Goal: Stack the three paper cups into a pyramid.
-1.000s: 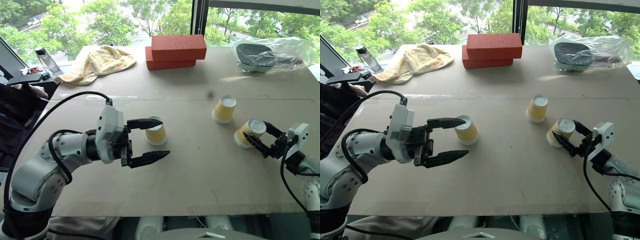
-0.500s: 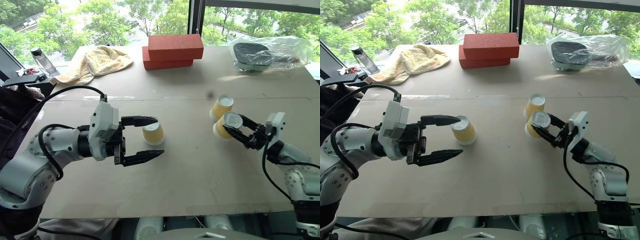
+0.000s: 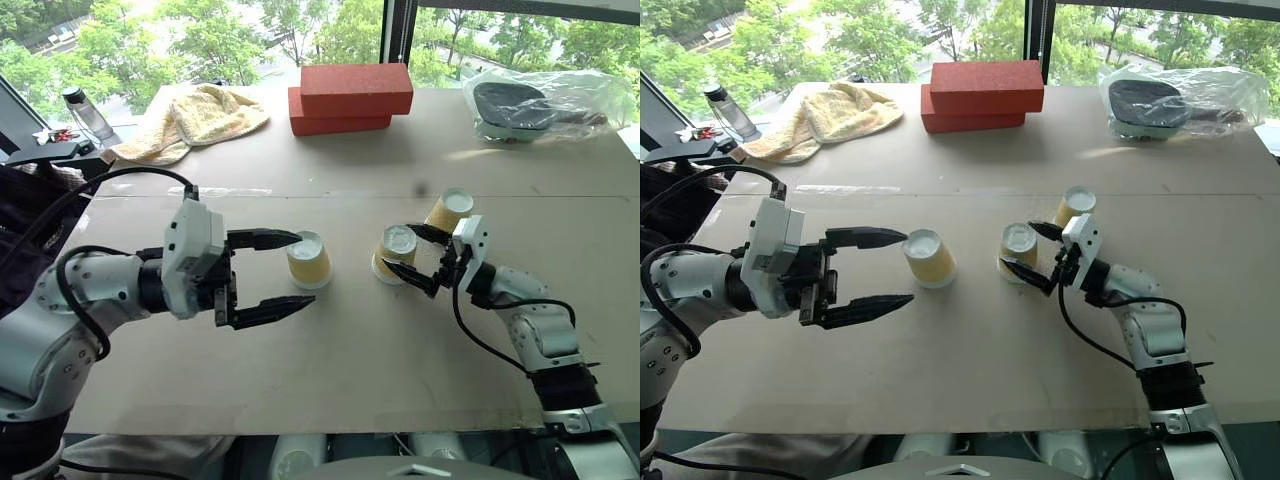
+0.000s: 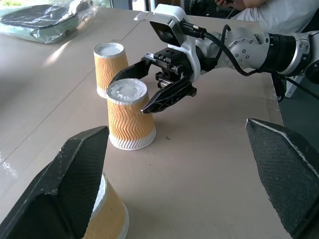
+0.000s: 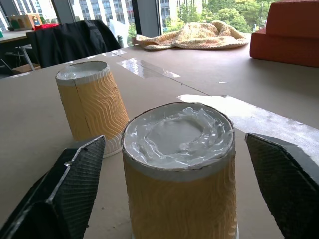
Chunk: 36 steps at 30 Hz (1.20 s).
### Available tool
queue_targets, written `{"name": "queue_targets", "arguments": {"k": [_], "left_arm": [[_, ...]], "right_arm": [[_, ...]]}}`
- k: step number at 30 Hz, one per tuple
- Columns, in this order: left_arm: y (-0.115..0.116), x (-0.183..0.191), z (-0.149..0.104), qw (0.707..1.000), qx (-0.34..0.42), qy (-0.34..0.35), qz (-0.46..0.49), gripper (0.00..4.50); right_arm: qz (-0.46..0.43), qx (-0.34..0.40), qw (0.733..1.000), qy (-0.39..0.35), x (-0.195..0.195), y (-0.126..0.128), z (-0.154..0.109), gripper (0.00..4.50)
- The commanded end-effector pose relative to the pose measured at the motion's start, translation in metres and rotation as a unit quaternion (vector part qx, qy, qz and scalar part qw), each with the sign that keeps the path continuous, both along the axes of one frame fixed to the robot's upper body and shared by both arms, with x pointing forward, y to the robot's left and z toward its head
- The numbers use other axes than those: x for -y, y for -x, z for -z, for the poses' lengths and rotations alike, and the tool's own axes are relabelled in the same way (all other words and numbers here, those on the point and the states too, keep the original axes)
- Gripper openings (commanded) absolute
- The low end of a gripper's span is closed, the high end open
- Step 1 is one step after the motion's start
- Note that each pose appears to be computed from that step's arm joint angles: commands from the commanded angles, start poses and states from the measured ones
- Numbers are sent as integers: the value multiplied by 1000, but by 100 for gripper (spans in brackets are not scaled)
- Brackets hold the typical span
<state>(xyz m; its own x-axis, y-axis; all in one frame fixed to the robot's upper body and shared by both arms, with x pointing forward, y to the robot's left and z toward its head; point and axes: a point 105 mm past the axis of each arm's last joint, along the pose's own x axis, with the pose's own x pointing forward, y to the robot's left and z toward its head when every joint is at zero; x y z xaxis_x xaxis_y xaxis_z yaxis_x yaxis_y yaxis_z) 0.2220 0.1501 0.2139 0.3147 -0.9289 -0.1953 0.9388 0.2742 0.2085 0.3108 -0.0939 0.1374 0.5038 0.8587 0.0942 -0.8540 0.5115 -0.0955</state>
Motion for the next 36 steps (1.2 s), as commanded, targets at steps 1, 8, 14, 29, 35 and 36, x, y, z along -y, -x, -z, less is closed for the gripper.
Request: {"name": "queue_targets", "arguments": {"k": [1, 8, 14, 29, 35, 36], "left_arm": [[3, 2, -10, 1000, 23, -3, 5, 450], [-3, 8, -23, 999, 46, 23, 6, 450], [-12, 12, -30, 999, 33, 41, -3, 450], [-24, 12, -39, 996, -15, 79, -40, 450], [-26, 8, -33, 996, -28, 68, -52, 450], [-26, 7, -32, 996, -29, 66, -53, 450]], "right_arm": [[-2, 68, 998, -16, 5, 4, -39, 449], [137, 133, 981, -18, 56, -25, -71, 449], [196, 90, 977, -9, 66, -50, -43, 449], [235, 47, 971, -22, 75, -66, -21, 449], [221, 40, 974, -27, 71, -63, -18, 328], [217, 43, 975, -24, 70, -62, -18, 298]]}}
